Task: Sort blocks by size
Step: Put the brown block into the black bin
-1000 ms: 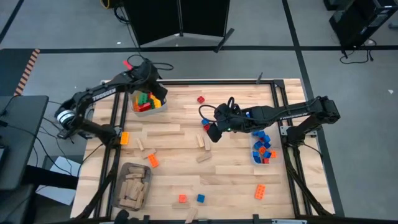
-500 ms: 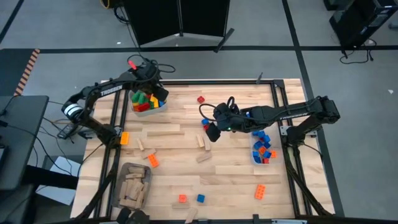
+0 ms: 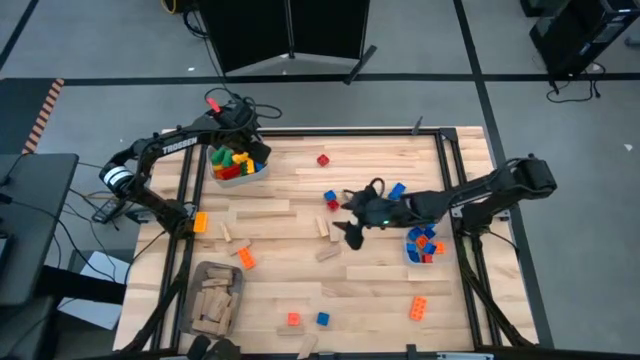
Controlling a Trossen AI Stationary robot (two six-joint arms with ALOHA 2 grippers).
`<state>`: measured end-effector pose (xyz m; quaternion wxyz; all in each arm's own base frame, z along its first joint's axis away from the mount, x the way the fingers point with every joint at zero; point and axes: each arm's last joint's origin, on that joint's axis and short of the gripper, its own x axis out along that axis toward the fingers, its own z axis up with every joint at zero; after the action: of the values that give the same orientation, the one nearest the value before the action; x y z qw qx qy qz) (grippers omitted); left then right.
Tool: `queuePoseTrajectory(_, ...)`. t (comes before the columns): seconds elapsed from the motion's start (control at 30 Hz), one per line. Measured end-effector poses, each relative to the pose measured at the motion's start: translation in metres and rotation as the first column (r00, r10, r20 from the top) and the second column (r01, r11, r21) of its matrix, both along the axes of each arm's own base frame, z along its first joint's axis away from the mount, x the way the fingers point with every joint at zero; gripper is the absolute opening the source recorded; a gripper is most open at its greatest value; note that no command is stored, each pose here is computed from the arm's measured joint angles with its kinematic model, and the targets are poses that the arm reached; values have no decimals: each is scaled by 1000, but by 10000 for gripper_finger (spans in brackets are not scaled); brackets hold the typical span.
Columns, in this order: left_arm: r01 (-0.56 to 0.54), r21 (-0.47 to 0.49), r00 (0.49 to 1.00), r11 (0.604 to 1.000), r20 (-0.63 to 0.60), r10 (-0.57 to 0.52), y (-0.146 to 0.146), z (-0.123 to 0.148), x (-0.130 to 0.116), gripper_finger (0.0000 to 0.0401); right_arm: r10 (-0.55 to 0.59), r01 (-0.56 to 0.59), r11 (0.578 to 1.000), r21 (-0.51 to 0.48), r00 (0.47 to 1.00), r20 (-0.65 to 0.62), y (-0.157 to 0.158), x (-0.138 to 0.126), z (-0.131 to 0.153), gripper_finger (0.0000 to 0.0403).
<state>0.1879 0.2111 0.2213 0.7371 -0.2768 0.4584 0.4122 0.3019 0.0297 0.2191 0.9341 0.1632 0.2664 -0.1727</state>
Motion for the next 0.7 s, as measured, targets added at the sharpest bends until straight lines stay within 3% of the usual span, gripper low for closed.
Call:
queuePoseTrajectory(0.13, 0, -9, 1000, 1000, -8, 0, -1, -1, -1, 207, 40, -38, 999, -12, 987, 157, -6, -26, -16, 302)
queuePoseTrajectory(0.23, 0, -14, 1000, 1000, -13, 0, -1, -1, -1, 208, 32, -30, 999, -13, 982, 187, -11, -50, -34, 300)
queuePoseTrajectory(0.43, -45, -28, 999, 999, 1, 45, -2, -1, -1, 208, 7, -4, 1000, -19, 989, 148, -20, -89, -62, 303)
queuePoseTrajectory(0.7, -47, -28, 999, 999, 3, 47, -2, -1, -1, 208, 3, -1, 1000, -26, 997, 82, -22, -106, -83, 300)
